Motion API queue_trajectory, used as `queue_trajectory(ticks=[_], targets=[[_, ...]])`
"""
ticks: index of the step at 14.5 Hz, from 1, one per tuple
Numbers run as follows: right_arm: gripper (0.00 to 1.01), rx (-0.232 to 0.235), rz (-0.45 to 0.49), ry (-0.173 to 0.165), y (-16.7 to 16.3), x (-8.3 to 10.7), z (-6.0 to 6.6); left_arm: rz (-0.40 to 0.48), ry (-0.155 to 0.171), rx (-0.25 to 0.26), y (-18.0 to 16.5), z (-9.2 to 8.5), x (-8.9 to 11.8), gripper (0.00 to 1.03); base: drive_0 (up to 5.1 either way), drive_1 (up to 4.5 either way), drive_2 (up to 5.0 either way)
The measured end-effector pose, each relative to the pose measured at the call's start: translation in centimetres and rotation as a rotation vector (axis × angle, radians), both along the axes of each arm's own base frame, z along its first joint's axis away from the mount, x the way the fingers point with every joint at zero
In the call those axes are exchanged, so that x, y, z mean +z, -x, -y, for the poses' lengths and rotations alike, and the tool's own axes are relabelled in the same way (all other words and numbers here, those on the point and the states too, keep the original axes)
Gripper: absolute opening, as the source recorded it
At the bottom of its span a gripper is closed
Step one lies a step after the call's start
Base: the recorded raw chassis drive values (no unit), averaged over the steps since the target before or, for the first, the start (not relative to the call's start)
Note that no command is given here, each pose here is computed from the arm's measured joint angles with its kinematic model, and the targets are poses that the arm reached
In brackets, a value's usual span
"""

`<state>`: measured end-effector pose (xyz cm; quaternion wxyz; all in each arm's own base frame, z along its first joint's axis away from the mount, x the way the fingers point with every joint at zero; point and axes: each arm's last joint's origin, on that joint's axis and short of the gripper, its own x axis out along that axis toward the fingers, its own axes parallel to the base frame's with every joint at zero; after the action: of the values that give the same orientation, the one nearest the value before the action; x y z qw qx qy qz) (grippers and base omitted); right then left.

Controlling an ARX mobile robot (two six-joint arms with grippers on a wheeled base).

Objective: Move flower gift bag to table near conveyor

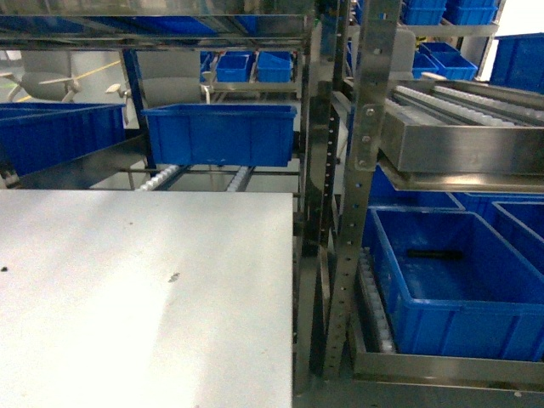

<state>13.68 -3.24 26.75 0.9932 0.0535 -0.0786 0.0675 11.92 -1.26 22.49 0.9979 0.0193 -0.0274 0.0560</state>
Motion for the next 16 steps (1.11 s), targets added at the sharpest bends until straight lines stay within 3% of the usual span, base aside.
queue_trajectory(ticks=[16], targets=[[0.02, 0.000, -0.001, 0.000, 0.00, -0.01, 0.00, 0.000, 0.000, 0.000, 0.00, 0.00, 0.00, 0.02, -4.9, 2.44, 2.4]])
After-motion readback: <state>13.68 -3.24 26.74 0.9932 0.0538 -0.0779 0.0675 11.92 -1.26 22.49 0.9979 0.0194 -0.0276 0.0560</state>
